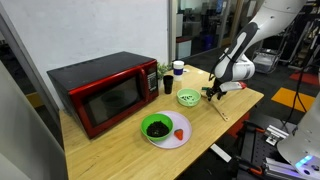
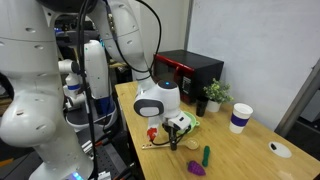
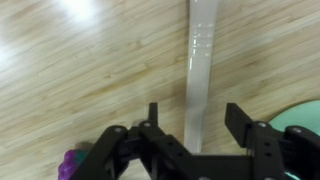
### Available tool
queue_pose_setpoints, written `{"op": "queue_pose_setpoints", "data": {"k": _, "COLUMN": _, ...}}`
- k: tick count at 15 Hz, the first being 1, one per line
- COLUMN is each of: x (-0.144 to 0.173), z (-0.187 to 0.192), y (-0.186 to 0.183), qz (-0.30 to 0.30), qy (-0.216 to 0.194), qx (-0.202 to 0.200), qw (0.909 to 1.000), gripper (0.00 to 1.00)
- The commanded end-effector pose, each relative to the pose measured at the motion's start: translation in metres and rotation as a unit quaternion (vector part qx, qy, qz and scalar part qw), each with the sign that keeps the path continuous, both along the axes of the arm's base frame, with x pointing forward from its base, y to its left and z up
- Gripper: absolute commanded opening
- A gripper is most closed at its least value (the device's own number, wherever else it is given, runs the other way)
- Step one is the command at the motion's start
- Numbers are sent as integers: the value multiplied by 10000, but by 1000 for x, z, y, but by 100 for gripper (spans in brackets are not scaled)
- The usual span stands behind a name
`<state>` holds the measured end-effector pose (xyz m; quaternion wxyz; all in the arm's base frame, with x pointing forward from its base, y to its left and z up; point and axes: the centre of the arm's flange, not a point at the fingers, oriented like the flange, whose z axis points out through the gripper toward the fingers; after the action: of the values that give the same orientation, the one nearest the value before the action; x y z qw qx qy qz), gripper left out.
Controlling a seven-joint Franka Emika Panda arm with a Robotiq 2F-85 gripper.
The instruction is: Use the big spoon to mix the contents of the green bowl on the plate then put it back on the table
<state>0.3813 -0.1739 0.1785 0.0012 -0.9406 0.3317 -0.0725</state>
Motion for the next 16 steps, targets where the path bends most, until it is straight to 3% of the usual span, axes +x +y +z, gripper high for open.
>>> {"op": "queue_pose_setpoints", "data": {"k": 1, "x": 7, "z": 9, "y": -11, "qz": 97, "qy": -204, "qx": -146, "qw": 9996, "gripper": 99}}
{"op": "queue_pose_setpoints", "data": {"k": 6, "x": 21, "z": 36, "y": -18, "qz": 202, "qy": -404, "qx": -387, "qw": 9982, "gripper": 100}}
{"op": "queue_pose_setpoints", "data": {"k": 12, "x": 32, "z": 76, "y": -27, "qz": 603, "qy": 203, "qx": -439, "qw": 9970, "gripper": 100}}
{"op": "queue_pose_setpoints", "data": {"k": 16, "x": 43, "z": 112, "y": -20, "qz": 883, "qy": 338, "qx": -452, "qw": 9945, "gripper": 100}}
